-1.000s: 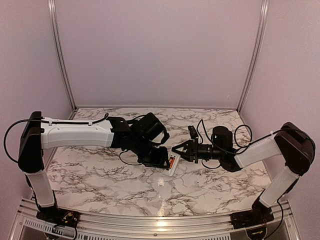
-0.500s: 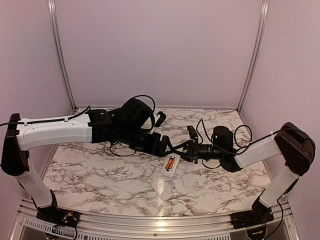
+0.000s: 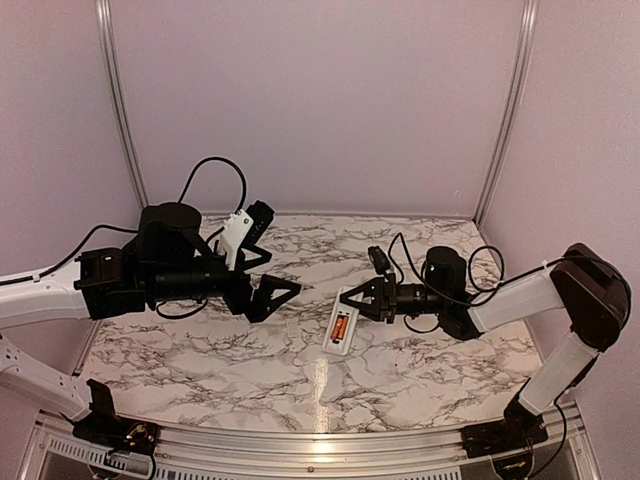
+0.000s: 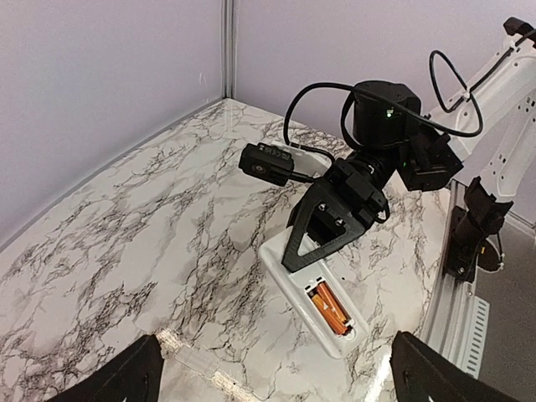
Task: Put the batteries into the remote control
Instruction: Place the battery in the battery compartment, then load the battery into the battery compartment, then press the battery in the battery compartment.
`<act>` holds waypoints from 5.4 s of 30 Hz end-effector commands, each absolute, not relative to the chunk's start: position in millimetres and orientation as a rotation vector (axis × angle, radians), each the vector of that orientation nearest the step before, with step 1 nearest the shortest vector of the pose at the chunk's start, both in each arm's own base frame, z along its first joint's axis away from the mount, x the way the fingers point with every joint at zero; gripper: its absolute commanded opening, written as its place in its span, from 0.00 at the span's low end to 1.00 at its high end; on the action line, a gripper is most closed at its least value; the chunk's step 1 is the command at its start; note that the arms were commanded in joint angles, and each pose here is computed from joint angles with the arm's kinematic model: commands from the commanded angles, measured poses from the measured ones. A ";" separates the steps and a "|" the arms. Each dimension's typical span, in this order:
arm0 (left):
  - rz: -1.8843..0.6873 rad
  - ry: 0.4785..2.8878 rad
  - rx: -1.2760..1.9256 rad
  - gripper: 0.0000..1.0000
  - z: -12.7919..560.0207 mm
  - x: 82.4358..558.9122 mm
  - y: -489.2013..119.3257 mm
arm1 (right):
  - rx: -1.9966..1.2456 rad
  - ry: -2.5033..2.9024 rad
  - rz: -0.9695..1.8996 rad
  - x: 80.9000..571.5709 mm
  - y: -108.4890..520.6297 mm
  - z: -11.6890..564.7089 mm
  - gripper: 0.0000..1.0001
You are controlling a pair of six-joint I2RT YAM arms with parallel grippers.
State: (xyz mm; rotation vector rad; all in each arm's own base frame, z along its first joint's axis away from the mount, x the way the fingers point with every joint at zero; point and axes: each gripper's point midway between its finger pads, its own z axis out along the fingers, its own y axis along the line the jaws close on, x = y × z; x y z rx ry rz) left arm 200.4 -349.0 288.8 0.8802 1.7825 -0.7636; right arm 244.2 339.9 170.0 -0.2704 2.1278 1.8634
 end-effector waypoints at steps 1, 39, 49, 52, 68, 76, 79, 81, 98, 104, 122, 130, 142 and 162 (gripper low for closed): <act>-0.568 1.791 1.169 0.99 253.6 191.9 -358.2 | -0.425 2.015 1.918 238.4 350.6 200.9 0.00; -0.458 1.394 1.759 0.26 185.1 119.9 -409.0 | -0.546 2.055 2.033 203.2 387.6 192.8 0.00; -0.403 1.389 1.758 0.24 182.3 126.1 -411.9 | -0.544 2.060 2.033 203.6 388.0 192.3 0.00; -0.374 1.396 1.746 0.23 182.8 130.9 -411.8 | -0.545 2.062 2.032 203.4 387.8 191.5 0.00; -0.329 1.429 1.759 0.18 173.2 136.4 -412.5 | -0.543 2.061 2.030 203.8 387.9 191.2 0.00; -0.278 1.467 1.764 0.16 163.1 142.6 -410.4 | -0.545 2.057 2.035 203.1 387.7 192.9 0.00; -0.252 1.492 1.762 0.15 157.9 145.9 -408.9 | -0.547 2.053 2.036 202.8 387.4 194.1 0.00; -0.236 1.514 1.768 0.14 153.0 147.4 -407.7 | -0.550 2.050 2.035 202.4 386.9 194.7 0.00; -0.070 1.645 1.779 0.10 119.6 171.9 -391.7 | -0.570 2.008 2.072 196.0 384.0 204.2 0.00; -0.021 1.689 1.767 0.09 111.0 180.7 -387.0 | -0.581 1.996 2.083 194.2 384.1 207.0 0.00; 0.062 1.870 1.868 0.10 68.5 183.8 -369.0 | -0.637 1.919 2.110 187.7 388.4 232.7 0.00; -0.021 1.884 1.870 0.19 75.0 179.5 -376.3 | -0.663 1.881 2.101 185.7 386.5 244.4 0.00; -0.279 1.690 1.574 0.28 176.9 178.3 -393.5 | -0.569 2.020 1.966 210.9 377.3 207.8 0.00; -0.890 1.922 0.878 0.85 226.3 186.4 -386.6 | -0.621 1.859 1.895 220.9 371.3 236.7 0.00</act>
